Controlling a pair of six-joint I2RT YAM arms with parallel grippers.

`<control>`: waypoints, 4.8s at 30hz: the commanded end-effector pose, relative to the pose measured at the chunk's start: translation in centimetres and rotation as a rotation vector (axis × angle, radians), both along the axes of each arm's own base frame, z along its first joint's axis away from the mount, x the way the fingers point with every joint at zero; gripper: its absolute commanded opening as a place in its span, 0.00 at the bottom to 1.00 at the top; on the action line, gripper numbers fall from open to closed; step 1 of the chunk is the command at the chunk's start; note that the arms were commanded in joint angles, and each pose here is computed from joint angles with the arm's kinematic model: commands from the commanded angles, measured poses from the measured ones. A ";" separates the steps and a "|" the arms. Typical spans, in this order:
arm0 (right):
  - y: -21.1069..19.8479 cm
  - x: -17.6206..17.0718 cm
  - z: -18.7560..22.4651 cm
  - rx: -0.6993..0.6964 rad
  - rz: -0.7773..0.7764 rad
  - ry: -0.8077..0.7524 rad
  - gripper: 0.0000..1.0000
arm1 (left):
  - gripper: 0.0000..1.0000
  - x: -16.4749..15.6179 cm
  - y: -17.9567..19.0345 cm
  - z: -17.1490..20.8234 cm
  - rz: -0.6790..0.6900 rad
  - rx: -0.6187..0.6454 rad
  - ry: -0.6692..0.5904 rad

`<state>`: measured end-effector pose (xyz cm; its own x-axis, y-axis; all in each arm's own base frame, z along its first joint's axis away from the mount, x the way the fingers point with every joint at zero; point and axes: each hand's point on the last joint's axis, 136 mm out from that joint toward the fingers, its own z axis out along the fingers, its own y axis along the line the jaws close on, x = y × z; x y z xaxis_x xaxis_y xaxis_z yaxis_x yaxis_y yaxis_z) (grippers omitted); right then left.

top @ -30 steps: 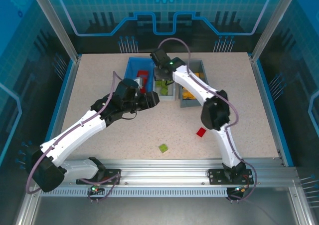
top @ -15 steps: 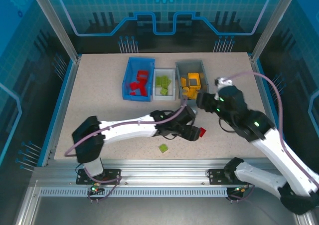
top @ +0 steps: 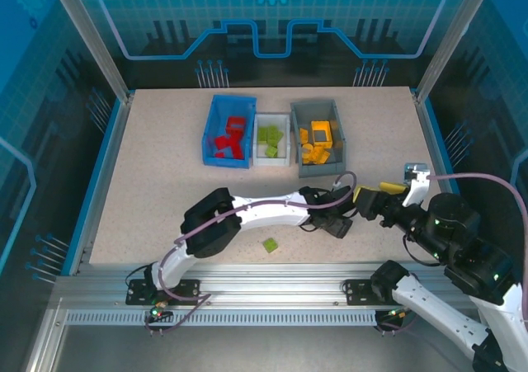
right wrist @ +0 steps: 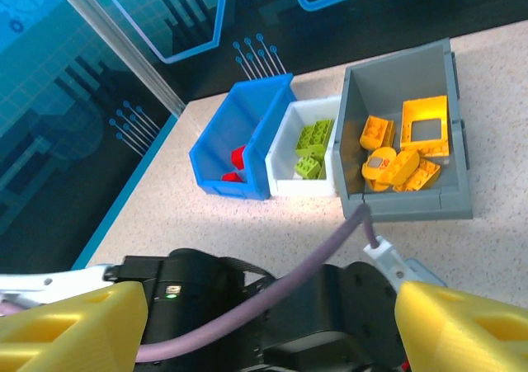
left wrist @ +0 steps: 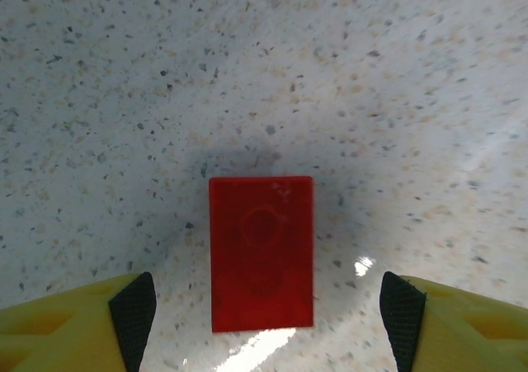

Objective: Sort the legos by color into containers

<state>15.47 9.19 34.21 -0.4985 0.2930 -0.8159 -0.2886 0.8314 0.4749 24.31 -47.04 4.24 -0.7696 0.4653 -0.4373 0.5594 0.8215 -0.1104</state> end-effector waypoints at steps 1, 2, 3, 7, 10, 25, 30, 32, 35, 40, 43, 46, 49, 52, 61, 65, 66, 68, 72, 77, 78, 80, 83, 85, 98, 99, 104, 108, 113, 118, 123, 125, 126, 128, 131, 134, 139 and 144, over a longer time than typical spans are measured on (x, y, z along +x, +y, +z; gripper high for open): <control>0.7 -0.4 -1.4 0.008 0.032 0.055 0.80 | 0.76 0.8 0.2 -0.8 -0.019 0.067 -0.027; 0.7 -0.4 -1.5 0.012 0.033 0.056 0.79 | 0.76 0.7 0.1 -1.3 -0.023 0.072 -0.021; 0.7 -0.4 -1.6 0.015 0.032 0.058 0.79 | 0.74 0.8 -0.1 -1.6 -0.026 0.071 -0.015; 0.6 -0.4 -1.8 0.011 0.025 0.064 0.79 | 0.64 0.9 -0.7 -2.2 -0.031 0.063 -0.017; 0.5 -0.4 -2.2 0.005 0.021 0.071 0.79 | 0.53 1.2 -0.9 -2.2 -0.034 0.061 -0.027; 4.4 0.6 -2.6 -0.045 0.194 0.064 0.76 | 0.36 5.4 10.5 8.8 0.279 -0.113 -0.071; 10.6 2.9 -3.8 -0.094 0.351 0.045 0.73 | 0.37 8.7 20.9 11.8 0.473 -0.124 -0.072; 13.6 3.4 -3.8 -0.154 0.400 0.001 0.74 | 0.37 10.3 24.8 12.2 0.540 -0.119 -0.071; 18.5 4.3 -4.8 -0.235 0.469 -0.016 0.74 | 0.37 12.8 29.9 11.9 0.641 -0.111 -0.036; 23.1 6.3 -6.7 -0.227 0.478 -0.020 0.74 | 0.37 17.1 34.4 9.7 0.719 -0.059 -0.008; 24.4 7.5 -8.2 -0.236 0.473 0.011 0.74 | 0.38 19.2 35.3 8.0 0.742 -0.013 0.001; 25.1 8.2 -9.6 -0.237 0.471 0.041 0.74 | 0.38 20.7 35.8 6.4 0.766 0.033 0.018; 25.2 8.4 -10.4 -0.226 0.469 0.066 0.74 | 0.39 21.7 36.0 5.4 0.782 0.069 0.023; 25.1 8.3 -11.3 -0.225 0.467 0.093 0.74 | 0.41 22.1 36.2 4.5 0.796 0.091 0.031; 23.8 8.1 -13.8 -0.246 0.444 0.156 0.76 | 0.57 21.6 36.2 4.6 0.813 0.096 0.059; 22.8 8.0 -15.1 -0.296 0.425 0.185 0.75 | 0.57 21.2 35.6 8.0 0.807 0.036 0.010; 22.5 8.0 -15.7 -0.319 0.418 0.197 0.75 | 0.57 20.9 35.3 9.0 0.807 0.015 -0.002; 21.9 7.6 -17.2 -0.384 0.410 0.232 0.74 | 0.57 20.0 34.9 11.4 0.807 -0.033 -0.028; 21.2 5.7 -21.8 -0.577 0.429 0.365 0.74 | 0.57 15.9 33.3 15.7 0.767 -0.154 -0.060; 21.3 2.8 -26.3 -0.777 0.459 0.470 0.77 | 0.60 7.3 31.7 18.7 0.714 -0.371 -0.012; 21.0 2.6 -27.0 -0.811 0.446 0.495 0.77 | 0.61 5.3 31.7 18.9 0.708 -0.407 0.007; 20.7 1.8 -28.2 -0.856 0.436 0.539 0.78 | 0.63 2.0 32.1 19.0 0.705 -0.467 0.051; 20.8 0.5 -29.5 -0.893 0.442 0.580 0.79 | 0.63 -2.2 32.9 18.4 0.715 -0.516 0.113; 21.0 -0.1 -30.3 -0.906 0.450 0.595 0.78 | 0.63 -4.0 33.4 18.2 0.719 -0.537 0.131; 21.5 -0.8 -32.4 -0.892 0.447 0.654 0.45 | 0.62 -6.6 33.0 18.6 0.687 -0.627 0.183; 21.5 -0.8 -32.5 -0.890 0.444 0.655 0.43 | 0.62 -6.7 33.0 18.7 0.686 -0.628 0.182; 21.5 -0.3 -31.7 -0.888 0.429 0.628 0.37 | 0.62 -6.4 32.9 18.8 0.685 -0.637 0.176; 21.1 2.1 -28.3 -0.855 0.382 0.558 0.35 | 0.62 -5.4 32.4 19.7 0.682 -0.668 0.156; 20.2 8.0 -22.9 -0.768 0.288 0.470 0.35 | 0.62 -2.9 31.6 22.3 0.672 -0.733 0.084; 19.5 15.6 -19.5 -0.700 0.164 0.403 0.34 | 0.62 0.5 30.4 25.4 0.648 -0.786 -0.003; 18.9 23.0 -18.4 -0.707 0.037 0.386 0.34 | 0.62 2.9 29.9 26.4 0.642 -0.769 -0.056; 18.9 25.2 -18.5 -0.719 0.004 0.385 0.34 | 0.62 3.2 29.8 26.1 0.644 -0.769 -0.052; 18.8 26.2 -18.7 -0.733 -0.014 0.387 0.34 | 0.62 3.3 29.7 25.8 0.646 -0.765 -0.047; 18.9 27.6 -19.1 -0.759 -0.040 0.393 0.34 | 0.62 3.3 29.8 25.5 0.652 -0.756 -0.045; 19.0 29.1 -20.2 -0.790 -0.068 0.420 0.34 | 0.62 3.2 29.9 25.2 0.656 -0.751 -0.041; 19.8 29.9 -21.5 -0.793 -0.059 0.425 0.34 | 0.62 3.1 29.9 24.9 0.662 -0.749 -0.032; 20.2 31.3 -23.6 -0.794 -0.044 0.451 0.34 | 0.61 2.9 29.9 24.3 0.668 -0.755 -0.019; 21.1 32.2 -25.6 -0.759 0.014 0.461 0.35 | 0.61 2.8 29.8 24.1 0.668 -0.751 -0.011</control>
<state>46.74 30.25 9.25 -0.8235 -0.2454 -0.5115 -0.1912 0.9689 -0.1572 27.24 -17.25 28.08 -0.7752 -0.4580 -0.4351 -0.0012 0.6899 -0.7239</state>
